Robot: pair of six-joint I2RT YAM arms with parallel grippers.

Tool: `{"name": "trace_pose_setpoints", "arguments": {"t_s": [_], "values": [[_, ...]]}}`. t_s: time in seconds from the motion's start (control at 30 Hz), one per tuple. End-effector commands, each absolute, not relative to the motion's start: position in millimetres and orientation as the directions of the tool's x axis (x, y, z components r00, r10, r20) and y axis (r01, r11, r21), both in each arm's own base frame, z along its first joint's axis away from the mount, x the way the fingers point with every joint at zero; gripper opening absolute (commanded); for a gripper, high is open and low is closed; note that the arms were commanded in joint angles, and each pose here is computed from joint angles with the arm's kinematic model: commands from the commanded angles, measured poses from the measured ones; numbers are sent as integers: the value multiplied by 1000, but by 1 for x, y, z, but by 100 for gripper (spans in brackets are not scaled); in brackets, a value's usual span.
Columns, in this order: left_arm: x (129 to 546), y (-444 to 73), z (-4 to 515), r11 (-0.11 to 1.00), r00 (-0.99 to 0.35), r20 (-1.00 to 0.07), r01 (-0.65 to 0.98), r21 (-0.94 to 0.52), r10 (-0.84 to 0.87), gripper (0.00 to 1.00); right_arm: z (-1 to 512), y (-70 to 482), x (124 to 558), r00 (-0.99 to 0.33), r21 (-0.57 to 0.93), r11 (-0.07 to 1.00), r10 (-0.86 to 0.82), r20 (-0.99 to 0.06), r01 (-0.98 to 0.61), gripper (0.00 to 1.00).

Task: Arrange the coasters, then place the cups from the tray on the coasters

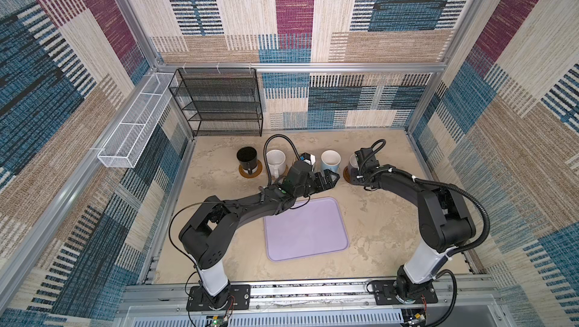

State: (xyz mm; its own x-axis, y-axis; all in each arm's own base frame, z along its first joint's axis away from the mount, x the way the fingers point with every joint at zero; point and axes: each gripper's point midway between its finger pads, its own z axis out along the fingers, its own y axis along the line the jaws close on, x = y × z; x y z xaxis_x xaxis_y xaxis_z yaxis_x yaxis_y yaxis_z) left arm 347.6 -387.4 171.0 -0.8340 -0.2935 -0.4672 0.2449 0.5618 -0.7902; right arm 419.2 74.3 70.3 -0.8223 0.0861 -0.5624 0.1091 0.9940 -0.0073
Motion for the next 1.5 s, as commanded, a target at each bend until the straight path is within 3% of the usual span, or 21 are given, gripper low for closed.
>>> {"name": "trace_pose_setpoints", "arguments": {"t_s": [0.0,0.07,0.1,0.23,0.33,0.53,0.67,0.87,1.03,1.23,1.47], "values": [[352,-388,182,542,-814,-483,261,-799,-321,100,79,72,421,-799,2,991,109,-591,134,56],[351,-387,182,543,-813,-485,261,-798,-322,100,86,70,422,-780,9,989,124,-613,150,72],[351,-387,181,545,-813,-486,260,-797,-322,100,90,69,421,-772,12,988,128,-623,154,99],[352,-378,181,574,-796,-510,261,-776,-328,100,106,68,420,-732,30,988,134,-667,154,100],[353,-355,180,662,-748,-577,253,-705,-329,100,122,67,419,-685,55,987,143,-714,150,100],[351,-264,197,893,-564,-782,163,-419,-264,100,174,55,407,-511,106,980,179,-840,168,100],[339,-186,217,973,-453,-868,5,-230,-202,100,205,51,393,-391,139,980,185,-902,142,100],[326,-84,206,968,-403,-900,-240,-69,-164,96,233,27,373,-201,122,973,161,-966,194,100],[323,-37,191,924,-383,-923,-365,112,-39,91,233,21,352,-47,48,987,56,-997,153,95],[329,-24,181,928,-257,-965,-344,141,51,79,216,-5,340,4,53,975,53,-999,217,94],[346,-3,180,933,-198,-975,-319,163,103,84,219,-25,334,117,60,974,35,-993,218,89]]}}
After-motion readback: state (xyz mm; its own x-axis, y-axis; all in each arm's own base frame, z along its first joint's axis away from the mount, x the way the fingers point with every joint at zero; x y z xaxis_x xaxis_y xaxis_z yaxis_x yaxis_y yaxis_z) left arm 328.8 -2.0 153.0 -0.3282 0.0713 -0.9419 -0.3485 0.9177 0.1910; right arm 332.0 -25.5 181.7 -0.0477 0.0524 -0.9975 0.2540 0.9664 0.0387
